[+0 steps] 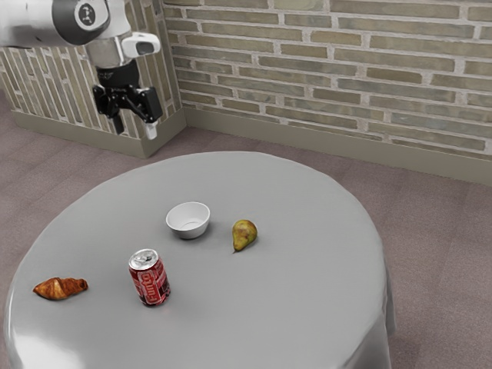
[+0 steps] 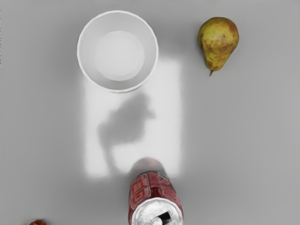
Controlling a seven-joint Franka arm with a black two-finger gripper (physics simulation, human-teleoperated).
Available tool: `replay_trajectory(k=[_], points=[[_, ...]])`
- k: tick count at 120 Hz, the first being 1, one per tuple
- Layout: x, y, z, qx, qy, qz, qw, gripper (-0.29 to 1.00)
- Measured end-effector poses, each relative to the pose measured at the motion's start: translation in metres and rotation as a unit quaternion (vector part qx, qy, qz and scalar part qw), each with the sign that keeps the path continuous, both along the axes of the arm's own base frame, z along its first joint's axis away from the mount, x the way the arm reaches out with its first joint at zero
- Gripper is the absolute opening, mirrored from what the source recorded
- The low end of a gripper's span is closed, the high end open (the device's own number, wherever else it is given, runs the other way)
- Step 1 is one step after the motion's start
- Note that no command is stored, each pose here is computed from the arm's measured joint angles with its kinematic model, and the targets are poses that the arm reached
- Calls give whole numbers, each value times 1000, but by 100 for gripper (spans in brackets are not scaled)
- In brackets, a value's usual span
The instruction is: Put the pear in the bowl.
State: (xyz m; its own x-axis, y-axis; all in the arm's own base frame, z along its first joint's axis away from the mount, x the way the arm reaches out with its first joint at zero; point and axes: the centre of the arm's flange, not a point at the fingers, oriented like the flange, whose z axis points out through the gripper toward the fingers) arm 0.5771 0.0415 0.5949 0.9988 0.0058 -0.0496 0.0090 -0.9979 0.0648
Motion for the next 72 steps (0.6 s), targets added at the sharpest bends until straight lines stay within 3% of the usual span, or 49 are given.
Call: replay_trajectory(k=[21,36,48,72], points=[[10,-18,-20,5,0,-12,1000,68],[23,-107,-50,22,11,-63,998,68],[40,-161,-107,37,31,-74,996,68],[71,-194,-202,52,32,-30,998,68]])
